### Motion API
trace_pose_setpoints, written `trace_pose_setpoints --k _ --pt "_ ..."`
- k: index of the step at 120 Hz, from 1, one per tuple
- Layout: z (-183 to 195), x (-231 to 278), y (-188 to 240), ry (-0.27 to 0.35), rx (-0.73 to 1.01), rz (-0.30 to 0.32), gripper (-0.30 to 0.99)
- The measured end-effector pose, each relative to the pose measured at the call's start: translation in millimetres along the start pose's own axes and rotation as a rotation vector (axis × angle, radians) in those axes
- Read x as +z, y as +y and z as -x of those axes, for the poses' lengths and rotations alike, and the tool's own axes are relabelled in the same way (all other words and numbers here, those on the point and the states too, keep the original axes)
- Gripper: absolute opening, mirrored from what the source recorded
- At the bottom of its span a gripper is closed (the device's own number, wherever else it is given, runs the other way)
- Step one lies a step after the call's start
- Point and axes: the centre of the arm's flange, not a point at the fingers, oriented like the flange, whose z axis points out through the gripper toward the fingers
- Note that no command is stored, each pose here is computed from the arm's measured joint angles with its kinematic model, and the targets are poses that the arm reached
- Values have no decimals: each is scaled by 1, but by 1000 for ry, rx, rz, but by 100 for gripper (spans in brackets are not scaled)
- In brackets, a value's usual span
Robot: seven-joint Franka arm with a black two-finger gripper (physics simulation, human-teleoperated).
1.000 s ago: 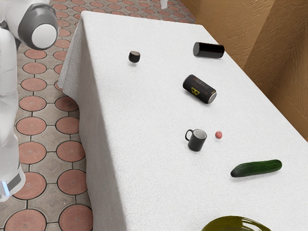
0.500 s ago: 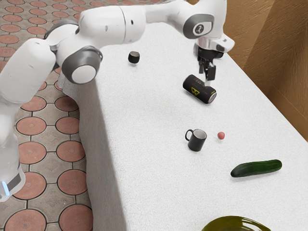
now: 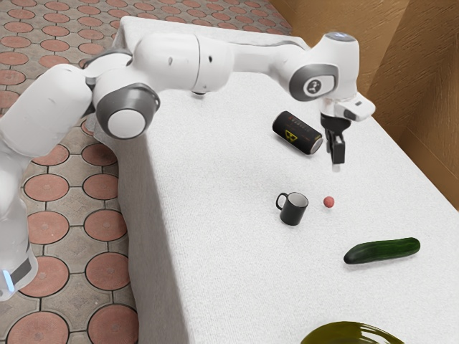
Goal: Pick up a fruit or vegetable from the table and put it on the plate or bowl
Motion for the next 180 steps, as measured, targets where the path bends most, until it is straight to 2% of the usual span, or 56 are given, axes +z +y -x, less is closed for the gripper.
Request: trace_pose_setpoints --k 10,27,34,52,70,92,142,180 --pt "-1 3 17 -38 44 -2 66" --pt "10 8 20 -149 58 -19 65" --pt "11 13 23 -166 61 -21 65" --pt "6 23 34 -159 72 -18 65" --pt "8 60 25 -178 55 -16 64" --pt "4 74 32 -157 59 -4 64" --pt "4 101 20 -135 34 -12 63" --pt "1 111 9 -92 19 -27 61"
